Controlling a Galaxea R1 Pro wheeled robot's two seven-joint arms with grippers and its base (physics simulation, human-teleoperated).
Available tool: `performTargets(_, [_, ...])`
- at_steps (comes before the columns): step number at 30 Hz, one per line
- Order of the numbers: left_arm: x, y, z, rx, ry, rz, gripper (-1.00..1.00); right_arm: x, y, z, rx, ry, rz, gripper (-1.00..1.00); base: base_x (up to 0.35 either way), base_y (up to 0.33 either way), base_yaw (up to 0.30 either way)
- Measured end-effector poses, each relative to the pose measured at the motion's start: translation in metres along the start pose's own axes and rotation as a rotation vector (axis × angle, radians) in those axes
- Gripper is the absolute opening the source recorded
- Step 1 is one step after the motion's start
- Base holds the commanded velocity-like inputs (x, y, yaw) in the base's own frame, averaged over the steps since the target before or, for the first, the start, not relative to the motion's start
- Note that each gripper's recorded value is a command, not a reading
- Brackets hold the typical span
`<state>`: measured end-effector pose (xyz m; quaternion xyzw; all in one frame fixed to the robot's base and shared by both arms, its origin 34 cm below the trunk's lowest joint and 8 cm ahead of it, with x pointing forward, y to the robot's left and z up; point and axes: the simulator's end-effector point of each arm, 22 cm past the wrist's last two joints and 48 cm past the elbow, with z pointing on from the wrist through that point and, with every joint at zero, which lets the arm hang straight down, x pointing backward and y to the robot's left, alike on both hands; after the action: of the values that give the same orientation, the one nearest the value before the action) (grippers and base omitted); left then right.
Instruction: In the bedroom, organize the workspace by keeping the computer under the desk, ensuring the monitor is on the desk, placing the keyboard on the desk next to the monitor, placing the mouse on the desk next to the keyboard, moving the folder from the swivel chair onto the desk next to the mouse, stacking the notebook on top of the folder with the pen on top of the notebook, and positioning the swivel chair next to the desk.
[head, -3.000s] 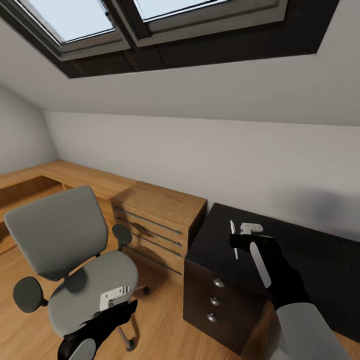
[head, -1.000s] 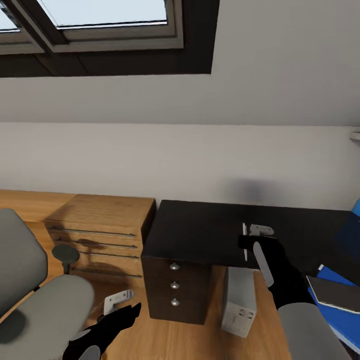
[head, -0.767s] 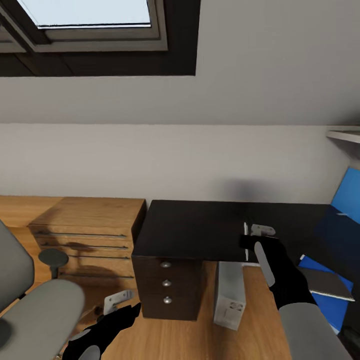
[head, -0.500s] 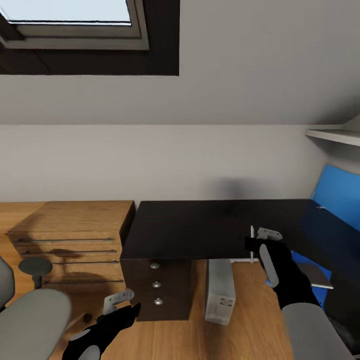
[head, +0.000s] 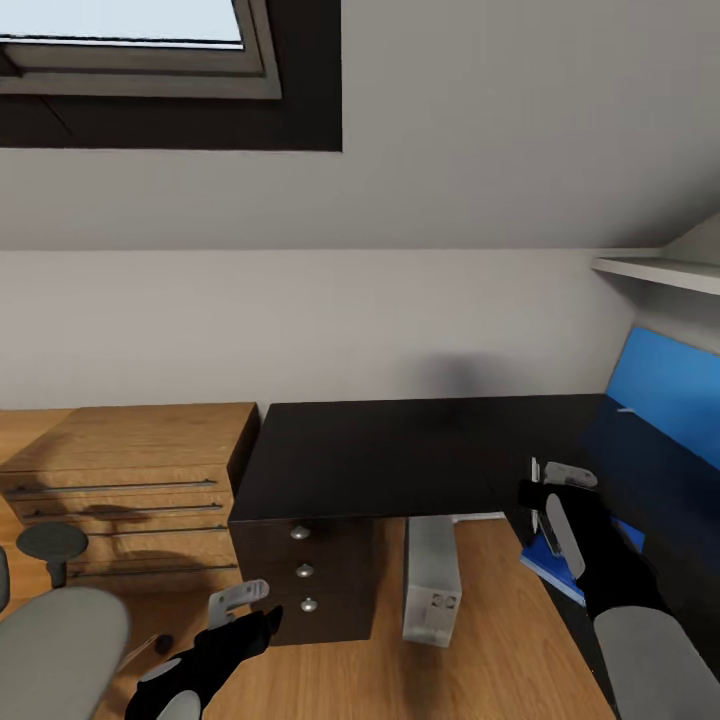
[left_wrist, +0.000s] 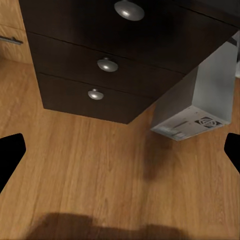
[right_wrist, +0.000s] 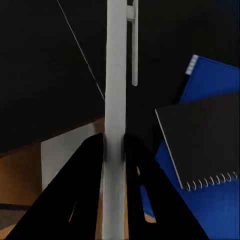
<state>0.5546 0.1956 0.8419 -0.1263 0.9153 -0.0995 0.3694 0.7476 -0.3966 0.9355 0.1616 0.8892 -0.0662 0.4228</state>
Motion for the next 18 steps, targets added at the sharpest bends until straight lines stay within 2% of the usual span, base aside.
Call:
performTargets(4, [0.001,-0.001,0.0,0.001,0.002,-0.001,1.0,0.014,-0.04,0.013,0.058,0.034,0.025,-1.0,0.0,-0.011,0.0])
performTargets(9, [0.002,-0.002,0.0,0.001,0.003,0.004,1.0,0.03,-0.059,0.028,0.091,0.049,0.037,-1.0,0.046,-0.121,0.0])
performTargets(10, [0.01,-0.01,-0.001,0.008,0.007,0.044,1.0,0.03,-0.064,0.032,0.101,0.038,0.041,-1.0,0.135,-0.173,0.0])
performTargets(11, [0.012,-0.012,-0.002,0.009,0.005,0.064,1.0,0.029,-0.066,0.033,0.105,0.035,0.042,-1.0,0.115,-0.144,0.0])
performTargets(15, [0.014,-0.014,-0.002,0.006,-0.004,0.099,1.0,0.028,-0.075,0.035,0.117,0.032,0.041,-1.0,0.048,-0.061,0.0])
performTargets(18, [0.014,-0.015,-0.002,0.005,-0.006,0.109,1.0,0.032,-0.081,0.037,0.128,0.044,0.04,-1.0,0.014,-0.017,0.0])
